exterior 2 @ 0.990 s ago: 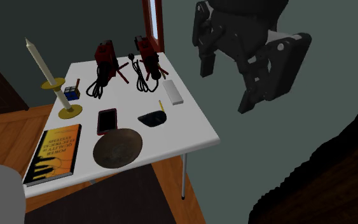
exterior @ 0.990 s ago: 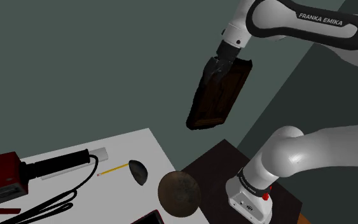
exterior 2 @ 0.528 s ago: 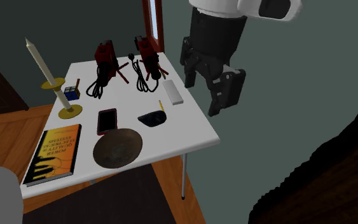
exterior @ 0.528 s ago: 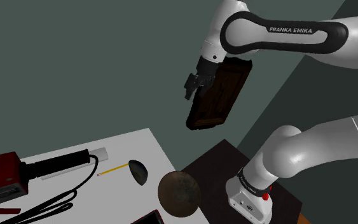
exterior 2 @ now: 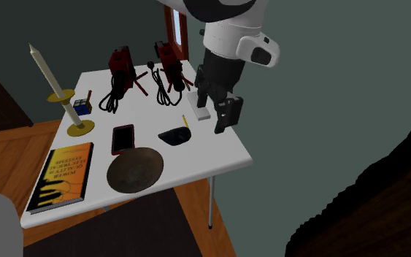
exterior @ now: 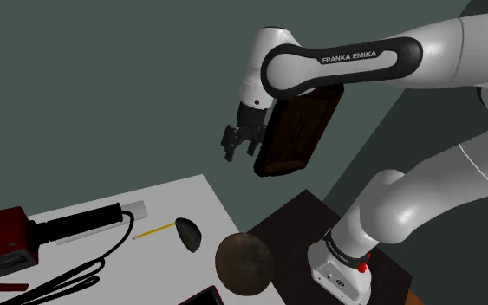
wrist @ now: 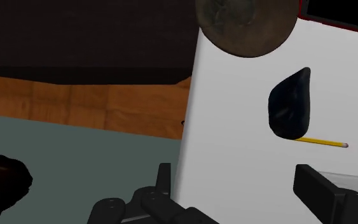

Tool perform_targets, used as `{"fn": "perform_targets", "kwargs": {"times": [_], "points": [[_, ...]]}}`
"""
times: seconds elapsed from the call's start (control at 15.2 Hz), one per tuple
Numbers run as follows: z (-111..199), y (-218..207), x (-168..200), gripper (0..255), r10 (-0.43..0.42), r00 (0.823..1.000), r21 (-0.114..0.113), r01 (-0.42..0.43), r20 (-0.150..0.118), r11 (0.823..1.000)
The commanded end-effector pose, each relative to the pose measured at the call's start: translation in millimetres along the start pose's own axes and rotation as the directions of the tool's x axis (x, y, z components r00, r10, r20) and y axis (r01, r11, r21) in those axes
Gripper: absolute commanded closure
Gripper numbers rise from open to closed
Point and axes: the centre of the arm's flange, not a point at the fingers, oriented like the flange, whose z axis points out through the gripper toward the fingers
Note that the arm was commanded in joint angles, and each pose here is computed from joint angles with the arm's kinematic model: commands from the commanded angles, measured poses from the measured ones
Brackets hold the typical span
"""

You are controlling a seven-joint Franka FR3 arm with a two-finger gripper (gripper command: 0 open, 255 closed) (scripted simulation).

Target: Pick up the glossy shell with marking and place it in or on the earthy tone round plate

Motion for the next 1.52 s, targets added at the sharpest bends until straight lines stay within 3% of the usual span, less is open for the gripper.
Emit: {"fn": "perform_targets", "kwargs": {"times": [0.0,0.73,1.19,1.45], "points": [[20,-15,4,0,0.004,1.000,0.005,-0.004,0.028,1.000],[130,-109,26,0,0.020,0.983,0.027,-0.025,0.181,0.999],[166,-110,19,0,0.020,0.983,0.027,-0.025,0.181,0.999],[169,-110,18,0,0.020,0.983,0.027,-0.025,0.181,0.999]]}}
